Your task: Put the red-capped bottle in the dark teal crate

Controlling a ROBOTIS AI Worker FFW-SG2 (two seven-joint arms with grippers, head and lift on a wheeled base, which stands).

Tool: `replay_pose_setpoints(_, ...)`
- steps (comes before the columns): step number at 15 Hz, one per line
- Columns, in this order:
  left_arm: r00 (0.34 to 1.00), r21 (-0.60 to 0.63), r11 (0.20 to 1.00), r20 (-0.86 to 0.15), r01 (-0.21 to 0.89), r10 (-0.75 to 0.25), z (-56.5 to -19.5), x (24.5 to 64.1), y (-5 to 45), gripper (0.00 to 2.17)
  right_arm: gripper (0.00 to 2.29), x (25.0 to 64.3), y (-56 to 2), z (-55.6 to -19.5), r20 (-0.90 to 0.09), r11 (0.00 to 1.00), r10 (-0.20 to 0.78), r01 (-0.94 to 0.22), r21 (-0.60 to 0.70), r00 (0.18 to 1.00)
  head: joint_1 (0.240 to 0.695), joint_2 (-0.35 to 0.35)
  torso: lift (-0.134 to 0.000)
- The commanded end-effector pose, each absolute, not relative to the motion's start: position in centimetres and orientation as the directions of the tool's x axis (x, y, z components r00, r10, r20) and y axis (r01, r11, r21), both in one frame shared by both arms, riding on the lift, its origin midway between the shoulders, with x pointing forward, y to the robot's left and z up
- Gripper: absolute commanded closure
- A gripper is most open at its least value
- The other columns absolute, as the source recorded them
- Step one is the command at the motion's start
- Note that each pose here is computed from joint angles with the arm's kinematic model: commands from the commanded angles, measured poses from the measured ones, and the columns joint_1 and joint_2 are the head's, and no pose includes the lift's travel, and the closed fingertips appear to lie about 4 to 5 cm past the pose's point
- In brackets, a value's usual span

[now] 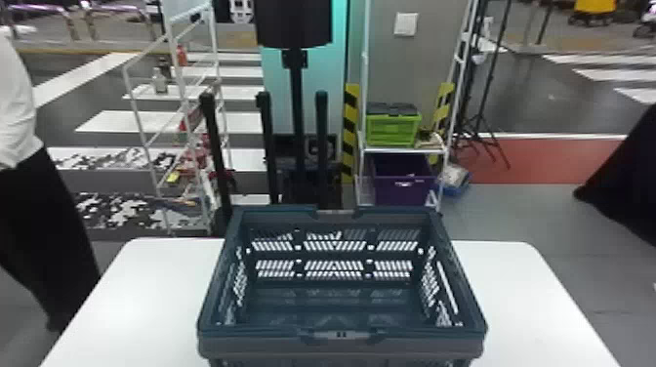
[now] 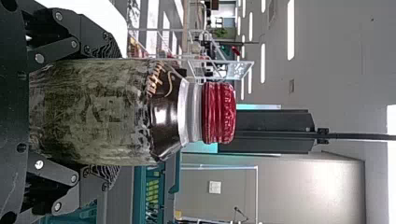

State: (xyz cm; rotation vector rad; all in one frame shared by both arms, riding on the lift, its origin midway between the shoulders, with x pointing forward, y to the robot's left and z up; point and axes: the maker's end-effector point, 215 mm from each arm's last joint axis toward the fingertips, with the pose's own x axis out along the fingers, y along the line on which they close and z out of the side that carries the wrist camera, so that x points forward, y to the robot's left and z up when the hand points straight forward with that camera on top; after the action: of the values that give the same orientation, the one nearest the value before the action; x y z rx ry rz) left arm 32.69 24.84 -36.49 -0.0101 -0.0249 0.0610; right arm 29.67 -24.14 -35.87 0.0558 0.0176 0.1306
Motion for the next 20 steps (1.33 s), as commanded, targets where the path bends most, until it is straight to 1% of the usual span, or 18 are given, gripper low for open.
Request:
replay_pose_setpoints(1,0.998,-0.01,0.998,0.025,-0.06,0.06,-36.4,32.6,24.8,2.09,0.15,29.6,-24.2,-35.9,-0.016,0.99,0.133,-0.132,0.054,0.991,0.499,0.0,0.0)
replay_pose_setpoints(11,0.998,-0.009,0.999,0.031,-0.049,0.05,-35.8,32.8,24.3,2.09,0.15,29.7,-24.2,-36.0,-0.018,0.989,0.138,-0.137,0.055,0.99,0.499,0.0,0.0)
replay_pose_setpoints(13,0.998,0.018,0.998,0.036,-0.058,0.057,-34.5,33.7,25.6,2.09,0.15,29.7,-24.2,-35.9,-0.017,0.989,0.138,-0.137,0.055,0.99,0.499,0.0,0.0)
replay_pose_setpoints(15,0.998,0.07,0.996,0.026,-0.055,0.053,-32.0,36.2,27.3,2.09,0.15,29.7,-24.3,-35.9,-0.017,0.989,0.136,-0.135,0.055,0.991,0.499,0.0,0.0)
replay_pose_setpoints(17,0.997,0.153,0.987,-0.033,-0.057,0.063,-30.0,39.5,28.8,2.09,0.15,29.6,-24.3,-36.0,-0.018,0.99,0.132,-0.131,0.058,0.991,0.499,0.0,0.0)
replay_pose_setpoints(18,0.997,0.164,0.985,-0.057,-0.05,0.06,-28.6,41.3,29.4,2.09,0.15,29.6,-24.4,-36.0,-0.017,0.99,0.13,-0.128,0.059,0.991,0.499,0.0,0.0)
replay_pose_setpoints(19,0.997,0.181,0.983,-0.074,-0.021,0.035,-27.1,42.7,29.4,2.09,0.15,29.5,-24.4,-36.0,-0.018,0.99,0.126,-0.125,0.062,0.992,0.499,0.0,0.0)
replay_pose_setpoints(20,0.992,0.212,0.977,-0.115,-0.019,0.044,-26.2,44.4,30.2,2.09,0.15,29.5,-24.4,-36.0,-0.018,0.99,0.125,-0.123,0.063,0.992,0.499,0.0,0.0)
